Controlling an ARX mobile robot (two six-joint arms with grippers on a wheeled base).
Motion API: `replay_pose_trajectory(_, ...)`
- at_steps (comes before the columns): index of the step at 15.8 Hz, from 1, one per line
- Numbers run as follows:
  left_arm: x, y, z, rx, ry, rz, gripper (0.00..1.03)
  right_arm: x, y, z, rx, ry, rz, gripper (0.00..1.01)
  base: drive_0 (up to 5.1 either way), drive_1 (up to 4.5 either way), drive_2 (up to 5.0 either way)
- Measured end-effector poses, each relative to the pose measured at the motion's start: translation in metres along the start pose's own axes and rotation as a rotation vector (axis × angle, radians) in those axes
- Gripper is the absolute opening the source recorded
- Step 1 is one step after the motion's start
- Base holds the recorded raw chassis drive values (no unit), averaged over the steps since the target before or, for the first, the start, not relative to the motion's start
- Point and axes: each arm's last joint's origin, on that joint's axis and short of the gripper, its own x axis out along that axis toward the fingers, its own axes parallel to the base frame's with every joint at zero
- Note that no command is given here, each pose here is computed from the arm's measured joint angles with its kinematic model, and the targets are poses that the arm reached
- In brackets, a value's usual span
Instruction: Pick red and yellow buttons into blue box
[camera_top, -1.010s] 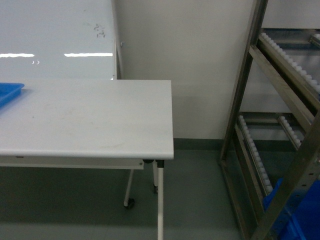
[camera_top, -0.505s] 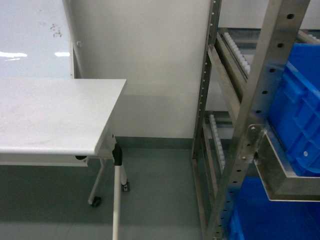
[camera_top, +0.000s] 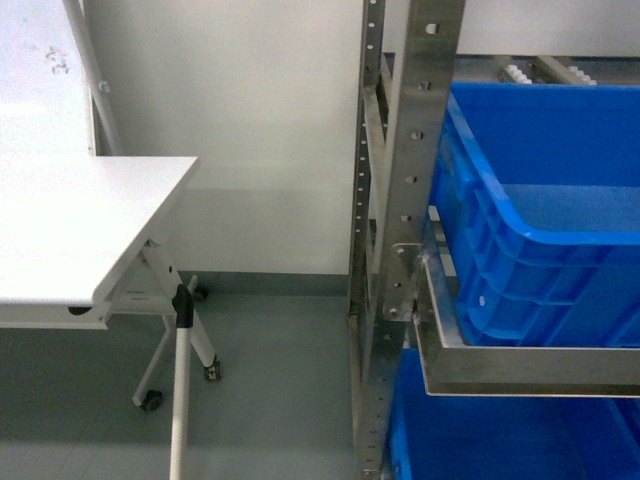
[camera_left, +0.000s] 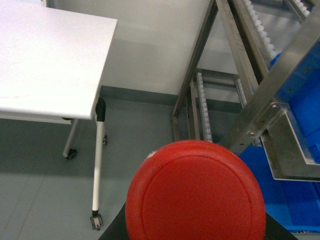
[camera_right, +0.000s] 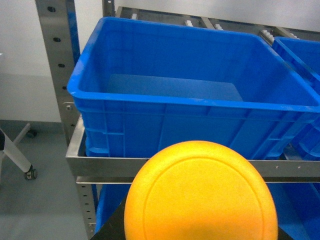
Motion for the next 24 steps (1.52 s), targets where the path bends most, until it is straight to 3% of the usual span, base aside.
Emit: replay_pose_trajectory(24,0.0,-0.0003,0.0,0.0,0.0,-0.002,0.23,0.0,0.0,0.0,0.0,0.0,0.0,0.26,5.0,-2.37,-2.4)
